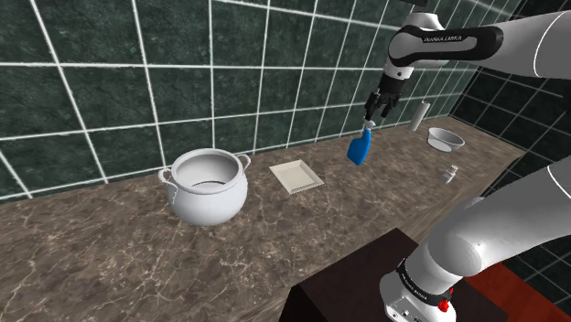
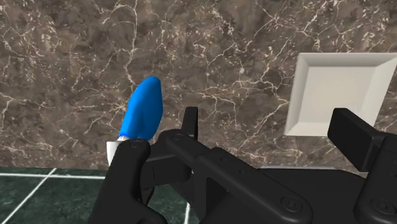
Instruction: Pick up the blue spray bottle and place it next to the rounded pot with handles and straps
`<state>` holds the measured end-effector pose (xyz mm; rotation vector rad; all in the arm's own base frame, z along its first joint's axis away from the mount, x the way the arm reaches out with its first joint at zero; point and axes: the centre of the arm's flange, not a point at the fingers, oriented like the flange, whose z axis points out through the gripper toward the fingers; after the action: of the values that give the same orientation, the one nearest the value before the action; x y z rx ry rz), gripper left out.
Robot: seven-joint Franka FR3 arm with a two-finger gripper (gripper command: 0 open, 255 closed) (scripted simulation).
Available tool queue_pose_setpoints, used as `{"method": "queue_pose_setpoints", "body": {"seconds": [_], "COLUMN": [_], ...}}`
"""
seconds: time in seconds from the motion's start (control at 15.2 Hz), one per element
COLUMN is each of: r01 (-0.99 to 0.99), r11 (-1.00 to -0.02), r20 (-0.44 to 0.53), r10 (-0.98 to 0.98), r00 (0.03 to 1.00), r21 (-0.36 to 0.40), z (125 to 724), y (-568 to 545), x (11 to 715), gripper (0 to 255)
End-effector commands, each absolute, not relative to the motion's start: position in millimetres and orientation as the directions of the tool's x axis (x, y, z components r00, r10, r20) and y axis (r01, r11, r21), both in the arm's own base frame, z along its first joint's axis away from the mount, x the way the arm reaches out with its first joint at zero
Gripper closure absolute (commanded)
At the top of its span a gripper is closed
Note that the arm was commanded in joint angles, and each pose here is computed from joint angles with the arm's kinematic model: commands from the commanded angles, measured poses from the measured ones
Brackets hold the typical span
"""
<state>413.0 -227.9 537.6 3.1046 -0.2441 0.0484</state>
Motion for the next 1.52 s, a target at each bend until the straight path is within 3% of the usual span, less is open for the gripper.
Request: {"method": "queue_pose_setpoints", "body": {"seconds": [0.0, 0.92, 1.45], "r01": [-0.156, -0.161, -0.161], "r11": [-0.987, -0.987, -0.987], "r20": [0.029, 0.0, 0.0], "r10": [-0.156, -0.161, -0.161], "r00": [0.987, 0.987, 0.987], "r21": [0.023, 0.005, 0.005], "z": [528, 462, 422], "y": [-251, -407, -408], "x": [426, 501, 501], "gripper": [0, 0, 0]}}
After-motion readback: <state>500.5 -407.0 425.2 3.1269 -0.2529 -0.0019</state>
